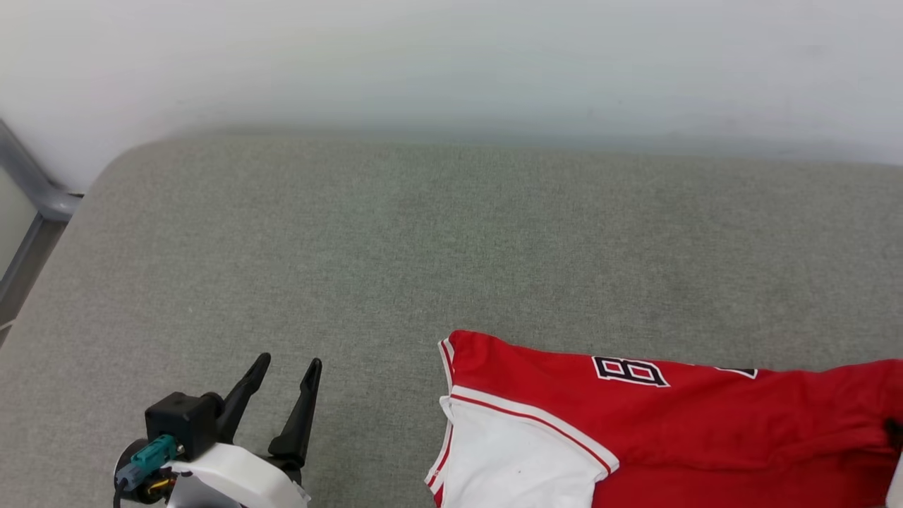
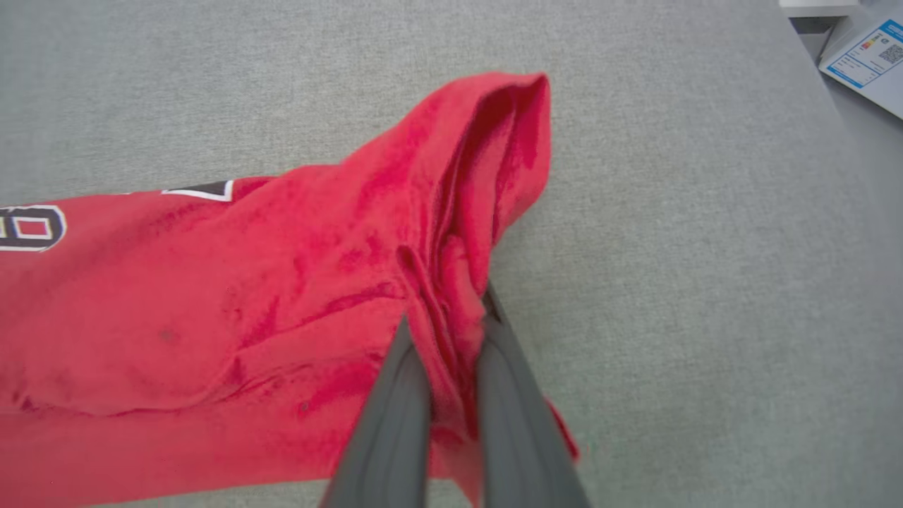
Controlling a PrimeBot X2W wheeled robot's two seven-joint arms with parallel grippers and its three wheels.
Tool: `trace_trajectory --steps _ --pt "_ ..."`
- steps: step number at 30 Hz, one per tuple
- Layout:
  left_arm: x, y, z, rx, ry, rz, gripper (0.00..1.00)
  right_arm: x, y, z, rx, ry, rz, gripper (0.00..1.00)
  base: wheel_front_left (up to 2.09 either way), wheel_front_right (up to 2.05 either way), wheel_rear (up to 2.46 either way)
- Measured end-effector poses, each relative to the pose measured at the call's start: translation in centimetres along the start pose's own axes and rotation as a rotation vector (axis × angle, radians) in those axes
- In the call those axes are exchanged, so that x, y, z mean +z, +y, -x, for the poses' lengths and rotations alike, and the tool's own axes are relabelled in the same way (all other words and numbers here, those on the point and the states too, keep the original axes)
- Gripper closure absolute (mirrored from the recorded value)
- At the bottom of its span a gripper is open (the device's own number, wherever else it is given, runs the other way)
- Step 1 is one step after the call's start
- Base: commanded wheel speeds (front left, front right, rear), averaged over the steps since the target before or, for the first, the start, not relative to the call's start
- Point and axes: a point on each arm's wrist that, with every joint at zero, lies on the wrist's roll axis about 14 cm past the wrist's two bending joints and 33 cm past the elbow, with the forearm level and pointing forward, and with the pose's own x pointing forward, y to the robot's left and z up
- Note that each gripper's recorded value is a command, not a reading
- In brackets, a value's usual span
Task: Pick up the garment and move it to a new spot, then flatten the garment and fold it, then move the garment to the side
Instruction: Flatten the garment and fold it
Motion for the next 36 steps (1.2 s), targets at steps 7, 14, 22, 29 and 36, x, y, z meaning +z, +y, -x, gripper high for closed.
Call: trace_trajectory --steps 7,14,22,29,36 --pt "0.5 -0.6 0.8 -0.004 -0.025 0.016 0.00 0.5 4.5 2.3 0.126 -0.030 -0.002 1.00 0.00 0.00 0.00" --pt "1.0 -0.4 1.6 0.018 -0.051 0.035 0.00 0.4 14.9 5.2 0.412 -0.004 -0.031 1.00 0.00 0.00 0.00" --pt "1.6 0.4 2.0 0.045 -0.075 0.034 0.00 0.7 22.4 7.0 0.641 0.026 -0.051 1.00 0.00 0.00 0.00" --pt "1.7 1.3 3.0 0.079 -0.083 0.040 0.00 -1.2 28.9 7.8 0.848 0.078 -0.087 1.00 0.00 0.00 0.00" --pt "1.3 1.8 3.7 0.101 -0.080 0.046 0.00 -2.3 31.6 6.6 0.888 0.104 -0.093 1.00 0.00 0.00 0.00"
